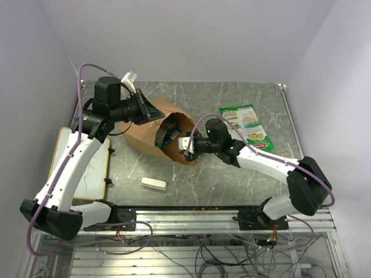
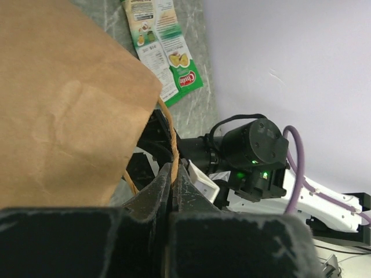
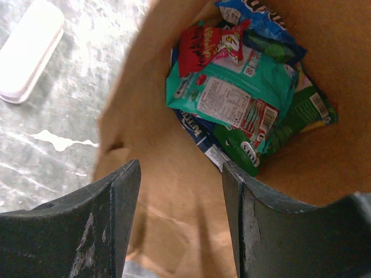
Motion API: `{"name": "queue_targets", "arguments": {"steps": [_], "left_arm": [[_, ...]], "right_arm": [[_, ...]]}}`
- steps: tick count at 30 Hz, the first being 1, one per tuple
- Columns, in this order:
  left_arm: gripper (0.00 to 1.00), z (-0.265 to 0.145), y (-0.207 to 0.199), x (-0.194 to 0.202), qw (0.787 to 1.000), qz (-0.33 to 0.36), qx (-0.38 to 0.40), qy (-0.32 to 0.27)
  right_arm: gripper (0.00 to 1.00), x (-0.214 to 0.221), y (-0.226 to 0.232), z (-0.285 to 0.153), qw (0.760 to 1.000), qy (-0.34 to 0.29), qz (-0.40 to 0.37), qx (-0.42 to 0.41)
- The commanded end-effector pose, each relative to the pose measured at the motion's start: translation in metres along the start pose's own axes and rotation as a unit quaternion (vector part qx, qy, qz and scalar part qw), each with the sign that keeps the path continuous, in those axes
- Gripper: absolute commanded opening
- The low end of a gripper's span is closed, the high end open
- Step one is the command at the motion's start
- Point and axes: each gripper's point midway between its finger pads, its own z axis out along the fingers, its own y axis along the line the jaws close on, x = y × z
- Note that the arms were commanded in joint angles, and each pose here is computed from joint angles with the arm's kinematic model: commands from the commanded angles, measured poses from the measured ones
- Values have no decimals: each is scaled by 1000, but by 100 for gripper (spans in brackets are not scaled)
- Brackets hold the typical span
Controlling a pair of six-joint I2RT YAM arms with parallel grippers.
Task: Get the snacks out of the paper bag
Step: Adjust the paper bag at the center of the board, then take out the snack from the paper bag.
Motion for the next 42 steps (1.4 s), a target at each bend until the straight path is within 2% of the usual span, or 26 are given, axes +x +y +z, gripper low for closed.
{"name": "queue_targets", "arguments": {"steps": [1,5,9,13,15,19,26,30,34,42], "left_arm": [[7,-15,1,3,1000,21,-9,9],[7,-16,-9,3,1000,15,17,7],[7,-19,-15,0,999,23,25,4],[7,-19,-14,1,999,22,22,6],[7,-20,-13,1,1000,25,19,5],[7,-24,-14,2,999,30,17,1],[7,-24,-16,0,999,41,18,7],[7,-22,-17,-1,999,44,20,10],[7,-20,-20,0,999,40,29,18],[7,-20,-20,4,998,42,34,30]], "right_arm": [[58,-7,-23,18,998,-11,-54,39],[55,-11,-10,40,997,-15,-63,29],[54,-43,4,68,997,-59,-53,24],[53,-74,2,82,991,-128,0,41],[54,-69,-11,77,987,-131,20,86],[57,-34,-24,63,990,-96,0,104],[60,18,-33,56,992,-11,-98,74],[62,38,-31,69,985,28,-168,33],[65,53,-44,88,975,50,-213,29],[67,72,-60,123,968,67,-239,27]]}}
